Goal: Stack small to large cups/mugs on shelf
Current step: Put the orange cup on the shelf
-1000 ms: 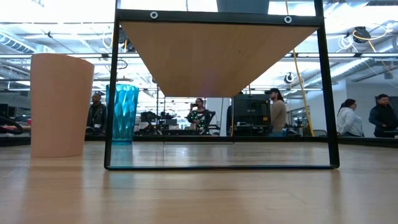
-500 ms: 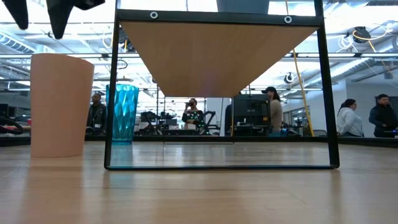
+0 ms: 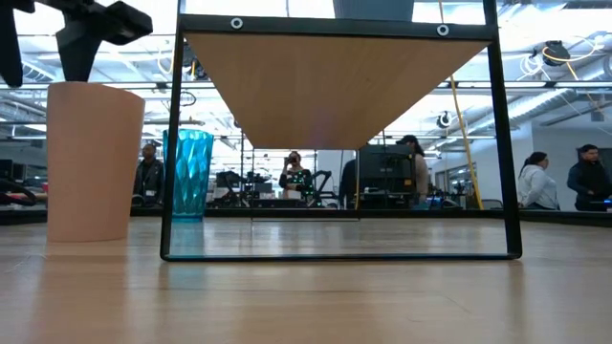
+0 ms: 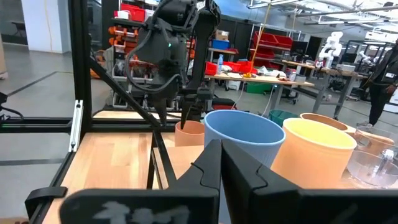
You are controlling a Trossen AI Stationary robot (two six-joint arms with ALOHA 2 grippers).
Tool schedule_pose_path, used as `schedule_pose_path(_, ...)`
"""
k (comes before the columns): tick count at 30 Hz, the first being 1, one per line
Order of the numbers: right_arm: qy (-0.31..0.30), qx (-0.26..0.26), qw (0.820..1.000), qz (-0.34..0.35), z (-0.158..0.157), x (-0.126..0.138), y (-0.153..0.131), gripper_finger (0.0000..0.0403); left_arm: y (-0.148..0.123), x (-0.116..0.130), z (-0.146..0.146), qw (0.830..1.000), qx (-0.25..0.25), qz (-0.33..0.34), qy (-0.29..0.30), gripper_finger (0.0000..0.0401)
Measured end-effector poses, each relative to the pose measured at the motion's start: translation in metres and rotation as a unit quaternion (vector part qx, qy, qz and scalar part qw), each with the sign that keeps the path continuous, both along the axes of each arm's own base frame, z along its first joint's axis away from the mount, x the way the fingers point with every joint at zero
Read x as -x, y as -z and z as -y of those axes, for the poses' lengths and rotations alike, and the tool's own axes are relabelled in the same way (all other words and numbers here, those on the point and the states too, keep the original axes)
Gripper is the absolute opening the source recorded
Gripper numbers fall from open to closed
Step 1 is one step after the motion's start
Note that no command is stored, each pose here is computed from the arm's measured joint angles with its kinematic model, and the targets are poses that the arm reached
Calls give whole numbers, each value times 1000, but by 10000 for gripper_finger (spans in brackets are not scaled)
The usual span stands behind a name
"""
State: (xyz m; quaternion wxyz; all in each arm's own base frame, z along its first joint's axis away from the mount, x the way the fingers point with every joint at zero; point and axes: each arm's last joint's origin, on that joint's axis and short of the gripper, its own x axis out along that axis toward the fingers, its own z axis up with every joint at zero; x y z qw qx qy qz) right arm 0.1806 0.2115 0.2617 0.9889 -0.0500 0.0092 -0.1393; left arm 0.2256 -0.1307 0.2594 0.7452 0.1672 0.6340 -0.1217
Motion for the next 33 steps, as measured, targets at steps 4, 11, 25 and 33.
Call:
schedule_pose_path(4, 0, -1, 1000, 0, 0, 0, 0, 0, 9, 0, -1, 1000, -11, 7, 0, 200)
schedule_pose_path(11, 0, 0, 1000, 0, 0, 0, 0, 0, 14, 0, -1, 1000, -21, 12, 8, 144)
schedule_pose_path(25, 0, -4, 1000, -10, 0, 0, 5, 0, 12, 1, -1, 1000, -13, 0, 17, 12)
schedule_pose_path(33, 0, -3, 1000, -11, 0, 0, 5, 0, -15, 2, -1, 1000, -4, -17, 25, 4)
